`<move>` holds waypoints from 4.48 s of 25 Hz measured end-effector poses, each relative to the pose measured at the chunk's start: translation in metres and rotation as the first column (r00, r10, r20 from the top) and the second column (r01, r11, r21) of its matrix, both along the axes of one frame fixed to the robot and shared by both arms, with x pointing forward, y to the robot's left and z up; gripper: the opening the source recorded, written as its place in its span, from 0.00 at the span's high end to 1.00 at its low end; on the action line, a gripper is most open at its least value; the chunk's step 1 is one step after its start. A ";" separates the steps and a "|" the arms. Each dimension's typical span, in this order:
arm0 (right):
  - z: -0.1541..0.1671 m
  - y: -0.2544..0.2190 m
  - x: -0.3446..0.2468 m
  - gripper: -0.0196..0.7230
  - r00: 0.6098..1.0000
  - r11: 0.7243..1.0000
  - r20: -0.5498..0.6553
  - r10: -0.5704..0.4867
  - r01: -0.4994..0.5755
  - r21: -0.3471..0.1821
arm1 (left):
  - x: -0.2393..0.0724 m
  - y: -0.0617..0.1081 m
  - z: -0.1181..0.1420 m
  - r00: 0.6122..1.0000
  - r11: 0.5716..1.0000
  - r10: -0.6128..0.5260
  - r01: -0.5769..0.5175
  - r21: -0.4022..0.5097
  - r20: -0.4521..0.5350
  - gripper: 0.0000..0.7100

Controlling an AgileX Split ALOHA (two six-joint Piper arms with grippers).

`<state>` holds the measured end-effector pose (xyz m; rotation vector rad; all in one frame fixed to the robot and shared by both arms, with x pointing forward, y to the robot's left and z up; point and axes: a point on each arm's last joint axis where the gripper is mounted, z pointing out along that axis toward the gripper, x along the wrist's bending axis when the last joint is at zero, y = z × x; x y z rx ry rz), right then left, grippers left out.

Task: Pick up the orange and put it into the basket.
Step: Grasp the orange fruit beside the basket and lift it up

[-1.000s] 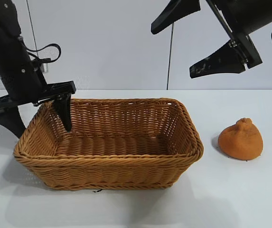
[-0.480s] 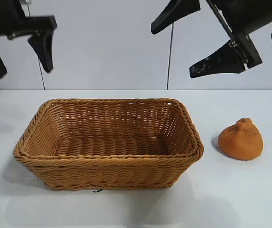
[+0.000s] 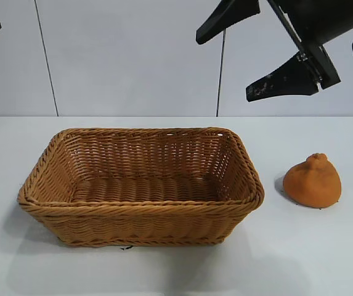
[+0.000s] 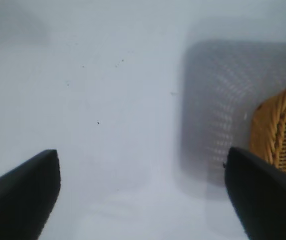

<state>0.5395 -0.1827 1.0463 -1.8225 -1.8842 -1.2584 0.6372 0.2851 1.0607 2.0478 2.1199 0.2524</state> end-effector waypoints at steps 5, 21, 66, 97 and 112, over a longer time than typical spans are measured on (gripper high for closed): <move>0.000 0.000 0.000 0.04 1.000 1.000 0.000 0.000 0.000 0.000 | -0.032 0.001 0.023 0.999 1.000 -0.005 0.005 -0.006 0.033 0.09; 0.000 0.000 0.000 0.04 1.000 1.000 0.000 -0.001 0.001 0.000 | -0.251 0.010 0.027 0.993 1.000 -0.011 0.011 -0.001 0.121 0.09; 0.029 -0.083 0.032 0.04 0.990 0.767 -0.025 -0.136 0.089 -0.636 | -0.404 0.016 -0.008 0.658 0.999 0.006 0.028 -0.032 0.753 0.09; -0.139 -0.083 0.094 0.49 0.944 0.749 -0.279 -0.179 -0.053 -0.660 | -0.404 0.016 -0.008 0.658 0.999 0.006 0.028 -0.032 0.753 0.09; -0.101 -0.083 0.088 0.87 0.968 0.740 -0.223 -0.110 -0.070 -0.669 | -0.404 0.016 -0.008 0.658 0.999 0.006 0.028 -0.032 0.753 0.09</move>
